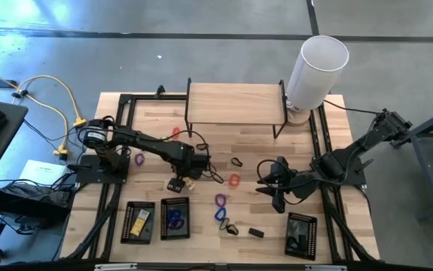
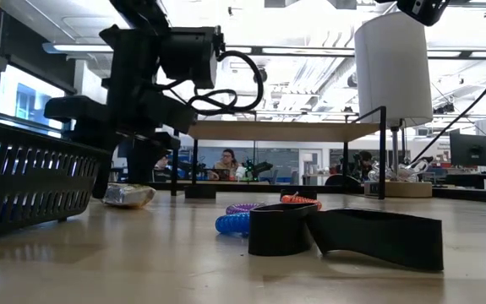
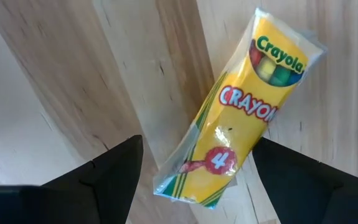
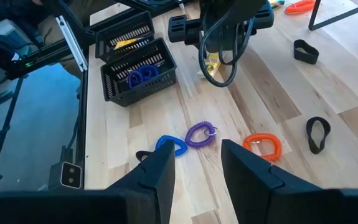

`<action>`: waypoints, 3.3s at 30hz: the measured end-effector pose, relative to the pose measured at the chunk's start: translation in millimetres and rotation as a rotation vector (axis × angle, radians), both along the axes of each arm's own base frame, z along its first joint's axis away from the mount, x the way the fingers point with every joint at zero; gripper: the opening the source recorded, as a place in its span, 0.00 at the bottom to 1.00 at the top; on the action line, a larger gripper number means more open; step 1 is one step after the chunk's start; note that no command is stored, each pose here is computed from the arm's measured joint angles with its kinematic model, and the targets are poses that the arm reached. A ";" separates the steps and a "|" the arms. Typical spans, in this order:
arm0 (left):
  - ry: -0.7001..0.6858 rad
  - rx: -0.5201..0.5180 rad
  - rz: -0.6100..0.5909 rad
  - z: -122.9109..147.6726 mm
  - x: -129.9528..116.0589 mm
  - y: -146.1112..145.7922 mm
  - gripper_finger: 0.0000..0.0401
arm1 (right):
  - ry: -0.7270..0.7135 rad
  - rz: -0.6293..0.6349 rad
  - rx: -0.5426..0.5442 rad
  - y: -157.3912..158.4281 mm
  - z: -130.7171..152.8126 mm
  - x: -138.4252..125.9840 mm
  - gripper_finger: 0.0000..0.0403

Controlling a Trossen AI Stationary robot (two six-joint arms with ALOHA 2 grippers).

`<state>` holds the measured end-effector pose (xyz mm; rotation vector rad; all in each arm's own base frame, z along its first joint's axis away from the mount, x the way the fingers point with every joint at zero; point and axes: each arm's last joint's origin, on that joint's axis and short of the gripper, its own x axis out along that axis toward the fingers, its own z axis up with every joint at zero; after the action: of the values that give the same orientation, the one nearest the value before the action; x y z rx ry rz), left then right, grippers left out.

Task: Pick & Place Office Desk Supplies
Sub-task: Put the crayon box into the left black basket, then put the black rubber band into the right black basket

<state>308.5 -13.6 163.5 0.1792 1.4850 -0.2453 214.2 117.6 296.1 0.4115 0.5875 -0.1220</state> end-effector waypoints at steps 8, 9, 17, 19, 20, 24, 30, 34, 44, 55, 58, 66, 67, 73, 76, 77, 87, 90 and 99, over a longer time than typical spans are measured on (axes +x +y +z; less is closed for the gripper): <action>-0.001 -0.006 0.018 0.2 0.1 1.5 0.64 | 0.000 0.000 0.000 0.0 0.0 0.0 0.29; -0.001 -0.005 0.019 0.2 0.1 1.5 0.62 | 0.000 0.000 0.000 0.0 0.0 0.0 0.29; -0.010 0.039 0.032 0.2 0.9 2.9 0.48 | 0.000 0.001 0.000 0.0 0.0 0.0 0.29; -0.012 0.039 0.032 0.3 1.0 2.9 0.45 | 0.000 0.001 0.000 0.0 0.0 0.0 0.29; -0.012 0.039 0.032 0.3 1.0 2.9 0.43 | 0.000 0.000 0.000 -0.1 -0.1 0.1 0.29; -0.014 0.039 0.035 0.3 1.3 2.9 0.34 | 0.003 -0.005 0.004 -2.3 -0.1 1.4 0.29; -0.010 0.033 0.118 0.8 1.1 4.8 0.25 | 0.005 -0.008 0.007 -3.8 -0.2 2.2 0.29; 0.042 0.041 0.164 4.3 -5.1 5.0 0.23 | 0.007 -0.005 0.009 -3.6 -0.3 2.2 0.29; 0.186 -0.044 0.265 73.6 -41.0 -21.3 0.23 | 0.007 -0.004 0.009 -3.7 -0.3 2.2 0.29; 0.333 -0.269 0.791 147.8 -101.0 -71.0 0.23 | 0.000 0.003 -0.016 -3.8 0.1 2.5 0.29; 0.347 -0.239 0.905 152.4 -114.9 -89.2 0.23 | 0.000 0.008 -0.025 -3.8 0.1 2.5 0.29; 0.154 -0.221 1.035 150.8 -138.2 -147.2 0.23 | -0.004 0.025 -0.054 -3.3 0.3 2.3 0.29; 0.114 -0.212 1.059 149.2 -141.9 -152.2 0.23 | -0.005 0.028 -0.058 -3.3 0.4 2.4 0.29; 0.121 -0.129 1.264 129.6 -170.5 -170.7 0.23 | -0.005 0.027 -0.056 -3.3 0.5 2.4 0.29; 0.122 -0.140 1.384 113.4 -181.6 -180.7 0.23 | -0.004 0.027 -0.050 -3.2 0.4 2.4 0.29; 0.106 -0.169 1.404 108.4 -183.5 -184.8 0.23 | -0.004 0.024 -0.044 -3.1 0.4 2.4 0.29; 0.008 -0.305 1.520 77.9 -186.8 -194.9 0.25 | -0.003 0.017 -0.028 -3.1 0.4 2.4 0.29; 0.007 -0.297 1.537 74.0 -187.4 -193.7 0.29 | -0.003 0.017 -0.028 -3.1 0.4 2.4 0.29; 0.039 -0.300 1.551 73.4 -182.9 -192.1 0.40 | -0.022 0.017 -0.017 -2.3 2.0 3.5 0.29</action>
<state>125.5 -205.7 236.8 -1.1929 1.2309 0.7825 217.7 115.3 298.1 0.3914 0.5680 -0.1060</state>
